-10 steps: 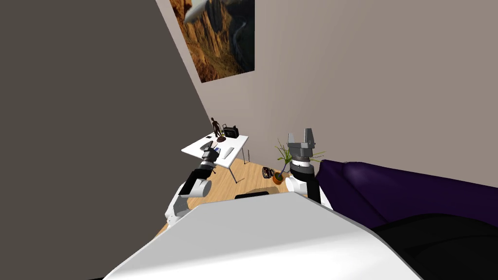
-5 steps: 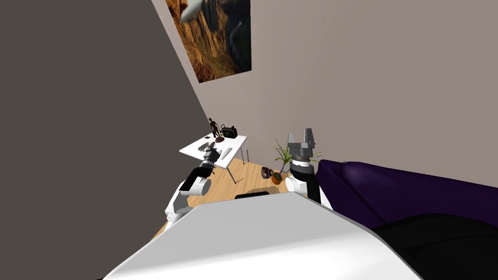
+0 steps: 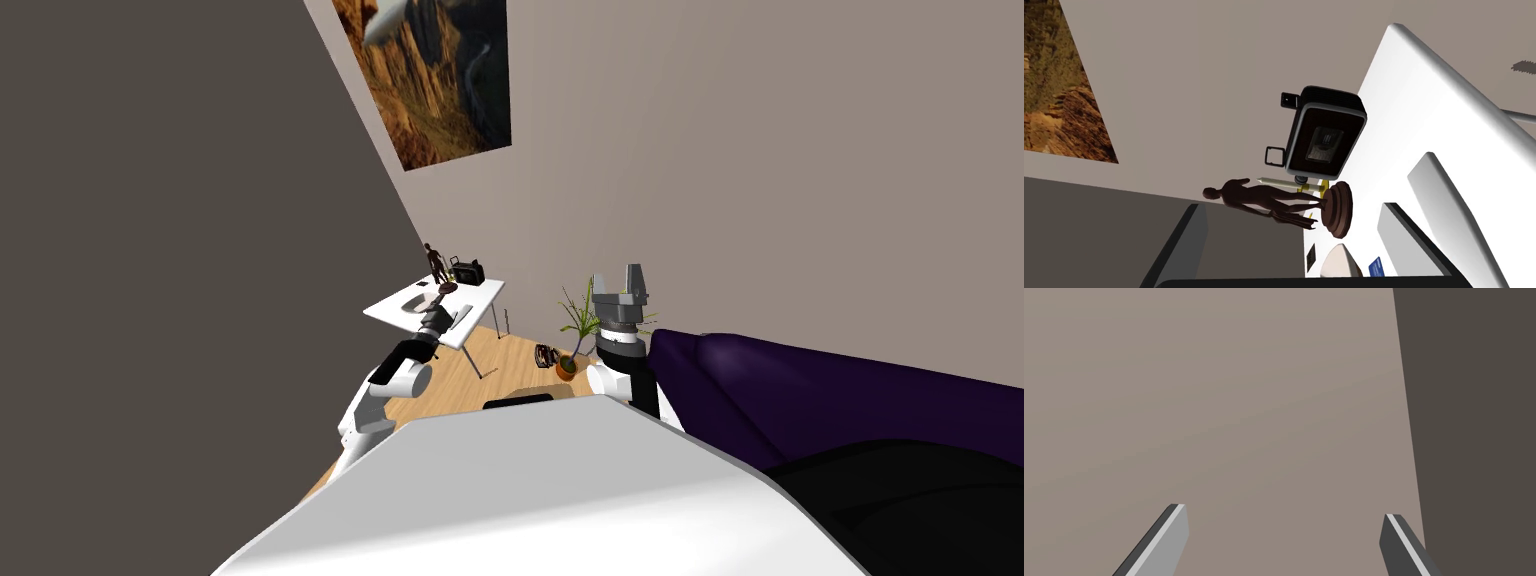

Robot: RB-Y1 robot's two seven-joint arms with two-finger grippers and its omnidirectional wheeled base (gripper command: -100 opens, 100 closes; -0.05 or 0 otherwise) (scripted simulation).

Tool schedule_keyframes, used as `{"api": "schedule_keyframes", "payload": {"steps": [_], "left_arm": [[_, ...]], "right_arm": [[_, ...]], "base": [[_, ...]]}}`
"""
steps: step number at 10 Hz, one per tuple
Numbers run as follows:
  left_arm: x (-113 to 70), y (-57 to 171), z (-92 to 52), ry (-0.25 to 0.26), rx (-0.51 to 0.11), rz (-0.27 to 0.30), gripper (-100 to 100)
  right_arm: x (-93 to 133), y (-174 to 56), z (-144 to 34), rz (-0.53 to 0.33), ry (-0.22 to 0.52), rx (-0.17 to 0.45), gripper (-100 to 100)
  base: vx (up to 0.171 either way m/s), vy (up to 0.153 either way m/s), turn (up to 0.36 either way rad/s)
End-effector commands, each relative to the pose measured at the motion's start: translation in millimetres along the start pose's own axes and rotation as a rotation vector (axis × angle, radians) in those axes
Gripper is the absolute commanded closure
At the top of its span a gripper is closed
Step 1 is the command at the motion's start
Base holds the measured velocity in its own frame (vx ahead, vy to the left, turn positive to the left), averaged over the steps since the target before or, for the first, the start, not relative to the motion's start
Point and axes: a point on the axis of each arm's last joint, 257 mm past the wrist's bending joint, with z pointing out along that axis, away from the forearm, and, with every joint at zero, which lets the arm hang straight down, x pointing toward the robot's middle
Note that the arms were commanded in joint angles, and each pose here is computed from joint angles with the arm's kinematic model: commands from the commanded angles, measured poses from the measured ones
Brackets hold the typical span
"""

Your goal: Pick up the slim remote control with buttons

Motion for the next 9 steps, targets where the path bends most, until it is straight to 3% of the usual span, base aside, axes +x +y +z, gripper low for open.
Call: {"api": "schedule_keyframes", "payload": {"steps": [1, 9], "left_arm": [[-3.4, 7.9, 4.7, -0.002, -0.044, -0.026, -100], [-21.2, 48.0, 5.6, -0.046, -0.229, -0.071, -100]], "right_arm": [[0.0, 0.0, 0.0, 0.000, 0.000, 0.000, 0], [0.0, 0.0, 0.0, 0.000, 0.000, 0.000, 0]], "base": [[0.030, -0.083, -0.013], [0.025, -0.049, -0.004]]}}
